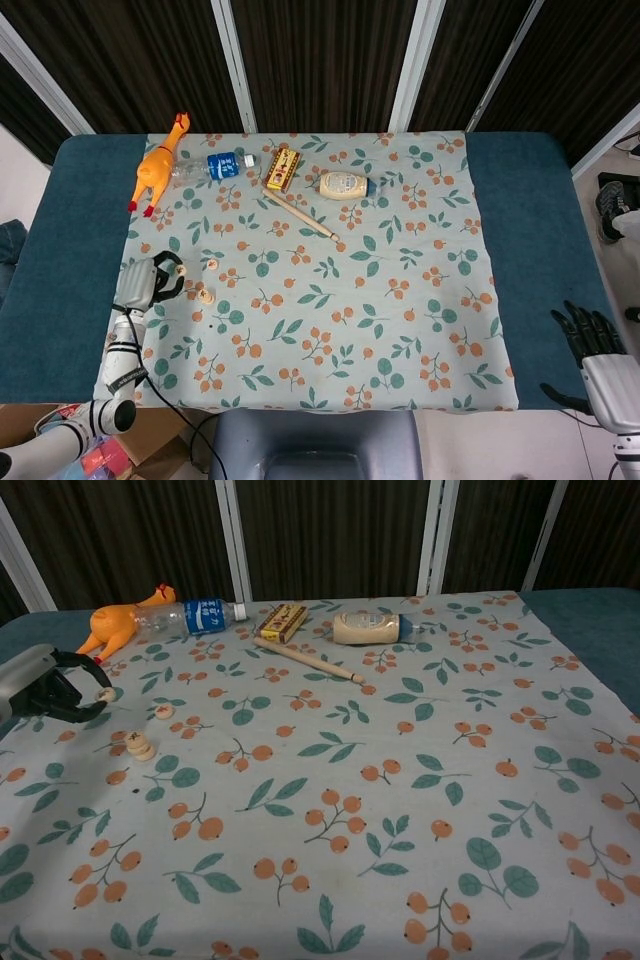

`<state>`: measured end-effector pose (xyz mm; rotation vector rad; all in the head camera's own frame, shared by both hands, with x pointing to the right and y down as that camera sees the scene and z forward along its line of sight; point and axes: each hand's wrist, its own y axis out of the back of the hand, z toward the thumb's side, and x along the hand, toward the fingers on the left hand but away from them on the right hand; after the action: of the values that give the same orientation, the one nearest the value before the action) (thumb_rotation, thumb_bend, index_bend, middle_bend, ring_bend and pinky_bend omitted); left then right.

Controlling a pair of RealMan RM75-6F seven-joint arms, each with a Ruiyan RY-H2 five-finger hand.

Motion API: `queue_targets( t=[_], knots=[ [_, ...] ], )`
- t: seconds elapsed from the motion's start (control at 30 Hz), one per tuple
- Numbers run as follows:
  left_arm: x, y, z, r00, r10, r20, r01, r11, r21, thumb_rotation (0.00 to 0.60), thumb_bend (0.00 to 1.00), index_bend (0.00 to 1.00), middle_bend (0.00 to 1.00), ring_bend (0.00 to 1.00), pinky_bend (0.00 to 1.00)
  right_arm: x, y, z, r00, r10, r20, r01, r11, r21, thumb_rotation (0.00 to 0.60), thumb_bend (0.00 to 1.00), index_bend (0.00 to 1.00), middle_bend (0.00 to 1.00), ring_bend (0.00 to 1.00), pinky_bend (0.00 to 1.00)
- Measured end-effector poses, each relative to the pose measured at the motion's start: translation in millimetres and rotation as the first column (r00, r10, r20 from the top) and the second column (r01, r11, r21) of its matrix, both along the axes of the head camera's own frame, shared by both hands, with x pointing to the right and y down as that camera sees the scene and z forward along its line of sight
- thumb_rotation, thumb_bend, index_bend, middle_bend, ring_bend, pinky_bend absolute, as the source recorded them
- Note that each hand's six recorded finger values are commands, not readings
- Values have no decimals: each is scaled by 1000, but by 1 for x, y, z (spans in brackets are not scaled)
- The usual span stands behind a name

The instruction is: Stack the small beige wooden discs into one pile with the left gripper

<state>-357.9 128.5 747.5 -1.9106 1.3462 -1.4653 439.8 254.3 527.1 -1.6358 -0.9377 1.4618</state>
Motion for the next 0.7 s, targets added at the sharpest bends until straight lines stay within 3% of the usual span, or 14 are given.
queue_targets(
  t=[0.17,0.37,0.7],
  knots=[
    [24,13,-18,996,50,-68,-52,999,-18,600,394,526,1000,1000,1000,-1,1,-1,1000,-4,5,4,1000,0,600,159,0,0,0,0],
    [31,26,-19,995,97,-31,-98,994,-43,600,395,518,1000,1000,1000,1,1,-3,1000,-1,13,1,1000,5,600,160,0,0,0,0],
    [31,32,-8,995,102,-5,-102,992,-69,600,395,509,1000,1000,1000,0,0,-3,1000,-3,13,3,1000,4,600,160,0,0,0,0]
  ],
)
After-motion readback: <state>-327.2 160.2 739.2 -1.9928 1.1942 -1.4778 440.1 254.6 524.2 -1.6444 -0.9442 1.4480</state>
